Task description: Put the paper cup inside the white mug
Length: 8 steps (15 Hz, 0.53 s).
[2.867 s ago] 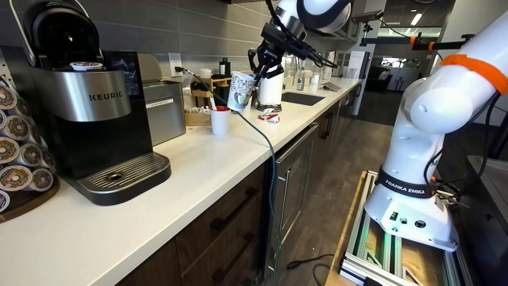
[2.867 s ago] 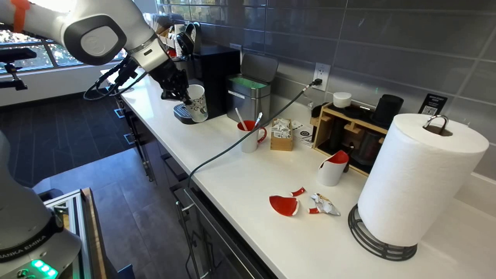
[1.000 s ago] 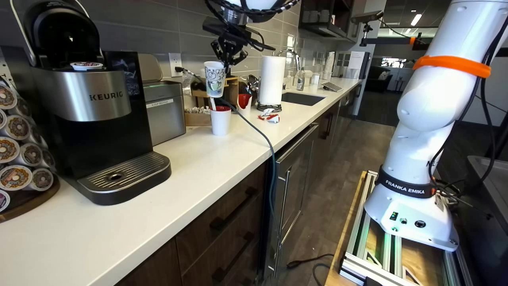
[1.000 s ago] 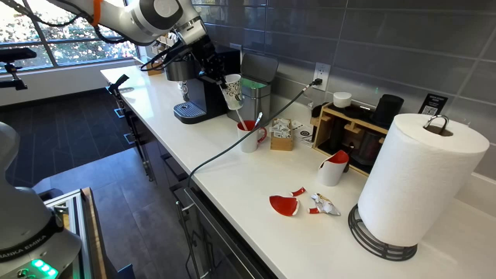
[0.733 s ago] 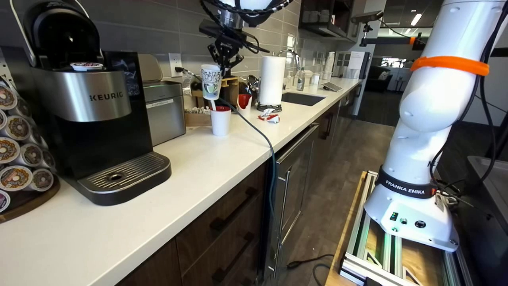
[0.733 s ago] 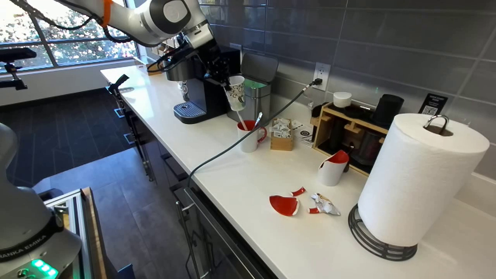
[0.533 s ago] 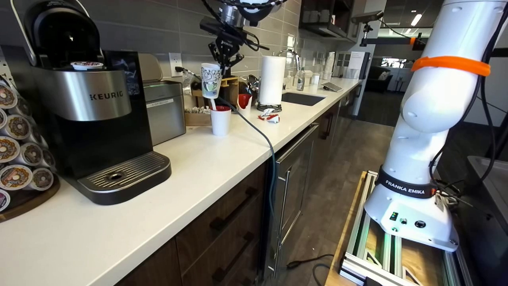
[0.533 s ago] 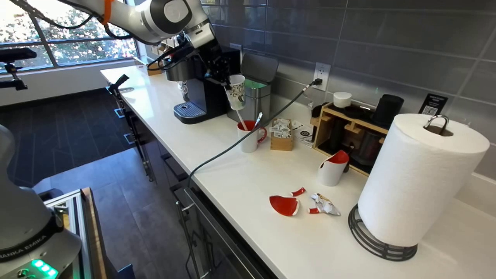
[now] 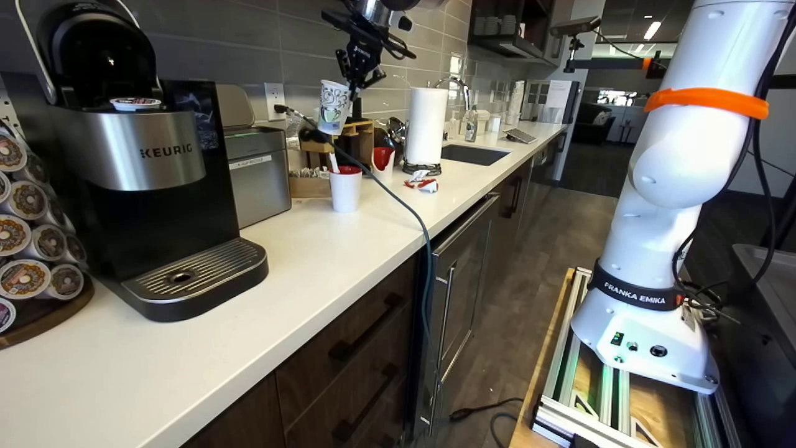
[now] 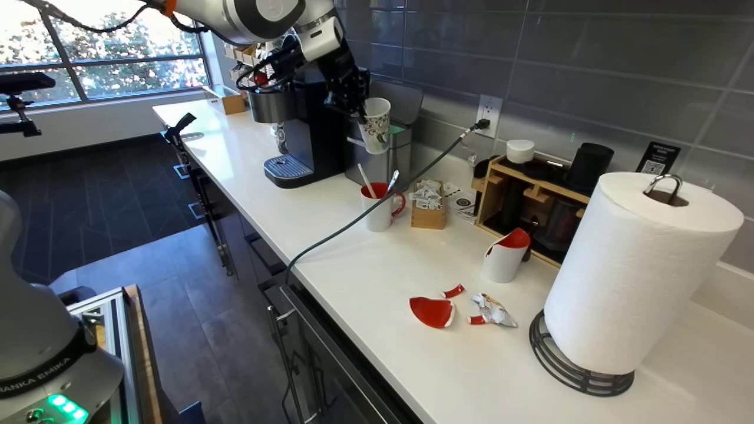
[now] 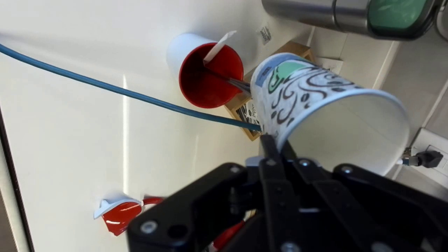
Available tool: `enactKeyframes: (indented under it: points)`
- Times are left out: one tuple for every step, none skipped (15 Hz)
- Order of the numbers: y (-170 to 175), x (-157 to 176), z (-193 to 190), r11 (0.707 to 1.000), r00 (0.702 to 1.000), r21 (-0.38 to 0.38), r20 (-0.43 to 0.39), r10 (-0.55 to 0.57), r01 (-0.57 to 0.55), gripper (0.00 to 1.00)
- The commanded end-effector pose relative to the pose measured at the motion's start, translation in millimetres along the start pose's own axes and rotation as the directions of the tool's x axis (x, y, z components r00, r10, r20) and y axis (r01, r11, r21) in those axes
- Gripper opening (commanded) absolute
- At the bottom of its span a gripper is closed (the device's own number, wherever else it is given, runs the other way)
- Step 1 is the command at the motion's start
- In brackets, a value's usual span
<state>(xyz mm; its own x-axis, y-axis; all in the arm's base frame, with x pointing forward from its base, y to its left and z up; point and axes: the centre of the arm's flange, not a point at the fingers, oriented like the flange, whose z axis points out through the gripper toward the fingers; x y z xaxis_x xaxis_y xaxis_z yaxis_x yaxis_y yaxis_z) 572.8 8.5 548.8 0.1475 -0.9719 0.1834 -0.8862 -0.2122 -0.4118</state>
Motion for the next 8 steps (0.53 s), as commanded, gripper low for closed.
enactKeyframes:
  points:
    - [-14, 1, 24, 0.998, 0.997, -0.035, -0.05, 0.059, -0.06, 0.01]
    - [-18, 1, 32, 0.996, 0.994, -0.037, -0.074, 0.082, -0.084, 0.01]
    - [-20, 1, 40, 0.994, 0.992, -0.051, -0.085, 0.092, -0.096, 0.01]
    - [-22, 1, 49, 0.991, 0.989, -0.066, -0.103, 0.105, -0.112, 0.01]
    - [-24, 2, 57, 0.989, 0.987, -0.082, -0.113, 0.111, -0.121, 0.01]
    - [-25, 3, 66, 0.986, 0.986, -0.104, -0.121, 0.118, -0.131, 0.01]
    - [-25, 3, 74, 0.982, 0.984, -0.129, -0.132, 0.12, -0.137, 0.01]
    - [-24, 2, 83, 0.977, 0.983, -0.159, -0.141, 0.12, -0.142, 0.01]
